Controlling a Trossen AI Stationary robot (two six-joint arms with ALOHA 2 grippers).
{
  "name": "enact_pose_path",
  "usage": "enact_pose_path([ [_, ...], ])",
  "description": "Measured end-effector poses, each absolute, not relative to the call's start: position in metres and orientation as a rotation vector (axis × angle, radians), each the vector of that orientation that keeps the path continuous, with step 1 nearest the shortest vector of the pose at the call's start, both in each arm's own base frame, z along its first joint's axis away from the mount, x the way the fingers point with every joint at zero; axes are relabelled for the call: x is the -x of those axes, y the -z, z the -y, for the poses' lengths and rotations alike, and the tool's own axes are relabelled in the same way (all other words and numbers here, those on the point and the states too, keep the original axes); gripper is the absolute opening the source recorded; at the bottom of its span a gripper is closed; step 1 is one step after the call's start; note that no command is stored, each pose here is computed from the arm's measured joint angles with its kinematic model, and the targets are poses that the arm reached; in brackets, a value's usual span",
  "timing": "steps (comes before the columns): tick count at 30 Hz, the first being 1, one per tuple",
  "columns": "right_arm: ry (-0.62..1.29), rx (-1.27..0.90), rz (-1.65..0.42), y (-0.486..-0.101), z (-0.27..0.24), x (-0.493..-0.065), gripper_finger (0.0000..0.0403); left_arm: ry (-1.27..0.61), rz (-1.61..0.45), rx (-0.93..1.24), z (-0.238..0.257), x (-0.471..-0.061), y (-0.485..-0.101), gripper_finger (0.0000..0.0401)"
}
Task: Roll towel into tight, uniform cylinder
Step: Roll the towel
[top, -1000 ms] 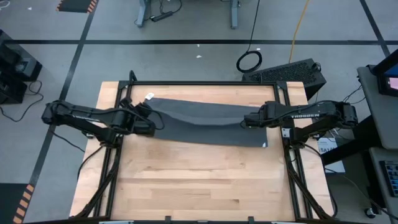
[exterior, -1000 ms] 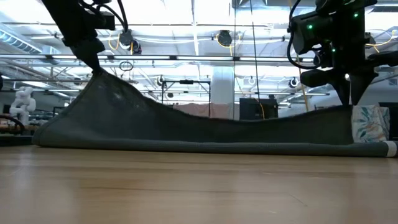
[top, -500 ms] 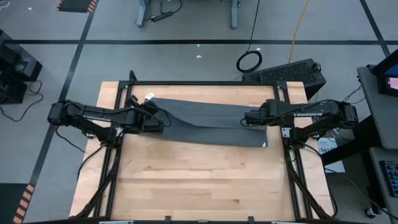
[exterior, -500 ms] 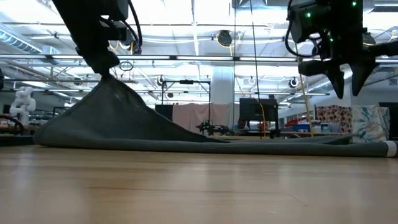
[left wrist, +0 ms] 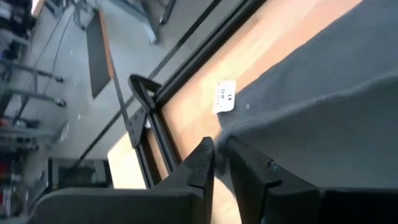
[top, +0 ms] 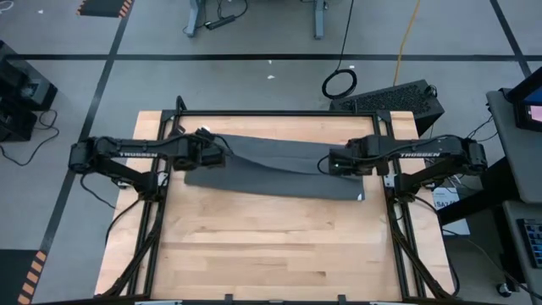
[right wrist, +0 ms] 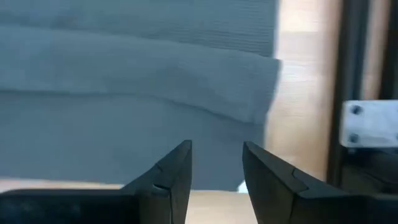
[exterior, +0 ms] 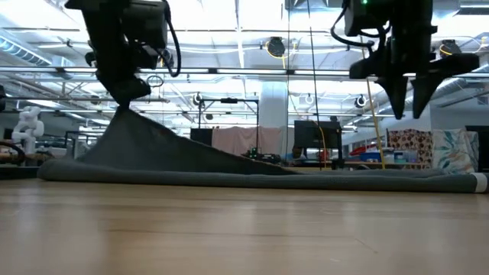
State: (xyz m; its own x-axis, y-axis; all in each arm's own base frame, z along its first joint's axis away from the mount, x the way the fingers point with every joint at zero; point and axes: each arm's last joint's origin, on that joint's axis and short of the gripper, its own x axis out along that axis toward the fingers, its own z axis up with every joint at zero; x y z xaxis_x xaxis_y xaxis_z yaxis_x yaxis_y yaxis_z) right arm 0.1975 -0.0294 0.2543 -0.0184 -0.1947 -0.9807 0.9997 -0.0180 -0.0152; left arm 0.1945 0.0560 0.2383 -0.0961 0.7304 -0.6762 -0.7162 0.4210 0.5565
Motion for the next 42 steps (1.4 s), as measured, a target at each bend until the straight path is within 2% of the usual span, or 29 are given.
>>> enact_pose_path([
  [8,1.236,-1.068,-1.037,-0.256,0.034,-0.203,0.0132,-1.241,-1.133,0.046,-0.08,-0.195,-0.238,0.0102],
  [15,1.142,-1.032,-1.098,-0.256,0.032,-0.205,0.0132,-1.182,-1.149,0.008,-0.099,-0.198,-0.245,0.0116],
  [18,1.063,-1.016,-1.167,-0.255,0.03,-0.204,0.0132,-1.042,-1.178,0.079,-0.106,-0.197,-0.256,0.0117],
  [22,0.927,-1.009,-1.257,-0.255,0.028,-0.205,0.0132,-0.715,-1.295,0.269,-0.11,-0.186,-0.254,0.0117],
  [26,0.882,-1.004,-1.279,-0.256,0.027,-0.205,0.0132,-0.647,-1.438,0.131,-0.117,-0.175,-0.242,0.0117],
  [29,0.867,-0.991,-1.252,-0.256,0.028,-0.207,0.0132,-0.452,-1.478,-0.033,-0.123,-0.173,-0.237,0.0117],
  [33,0.839,-0.972,-1.243,-0.257,0.028,-0.208,0.0132,-0.215,-1.428,-0.134,-0.134,-0.17,-0.234,0.0117],
  [37,0.836,-0.964,-1.246,-0.258,0.026,-0.207,0.0132,-0.156,-1.395,-0.173,-0.148,-0.161,-0.234,0.0117],
  [42,0.849,-0.922,-1.231,-0.259,0.023,-0.206,0.0132,-0.062,-1.34,-0.067,-0.157,-0.145,-0.233,0.0117],
])
